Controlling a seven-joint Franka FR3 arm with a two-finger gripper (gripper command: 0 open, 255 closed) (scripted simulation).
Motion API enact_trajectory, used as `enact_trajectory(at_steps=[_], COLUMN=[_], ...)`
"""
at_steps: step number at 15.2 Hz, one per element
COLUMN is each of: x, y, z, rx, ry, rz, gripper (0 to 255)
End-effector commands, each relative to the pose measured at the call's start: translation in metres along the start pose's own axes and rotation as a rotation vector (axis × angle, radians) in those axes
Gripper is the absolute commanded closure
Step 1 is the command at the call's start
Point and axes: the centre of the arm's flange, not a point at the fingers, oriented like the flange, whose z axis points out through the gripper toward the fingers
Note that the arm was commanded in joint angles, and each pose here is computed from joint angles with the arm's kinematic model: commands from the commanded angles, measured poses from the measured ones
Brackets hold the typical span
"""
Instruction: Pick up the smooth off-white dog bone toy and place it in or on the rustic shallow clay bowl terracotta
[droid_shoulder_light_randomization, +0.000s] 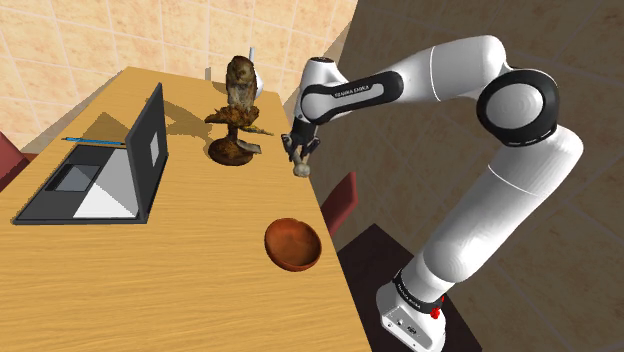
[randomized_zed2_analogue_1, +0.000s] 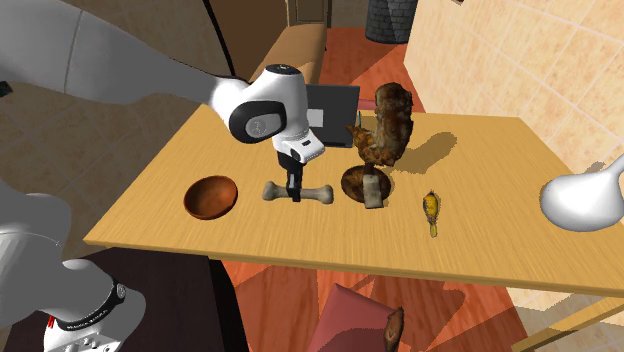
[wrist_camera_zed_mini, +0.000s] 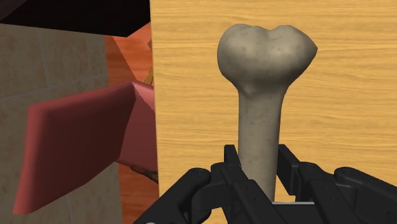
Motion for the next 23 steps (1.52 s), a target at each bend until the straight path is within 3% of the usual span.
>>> enact_trajectory(at_steps=[1, 3, 23], x=[0.000, 0.000, -0.258], y=[0.000, 0.001, -0.048], z=[-0.011, -0.016, -0.032], rx=[0.000, 0.000, 0.000], ry=[0.000, 0.000, 0.000], rz=[0.000, 0.000, 0.000], gripper=[255, 255, 255])
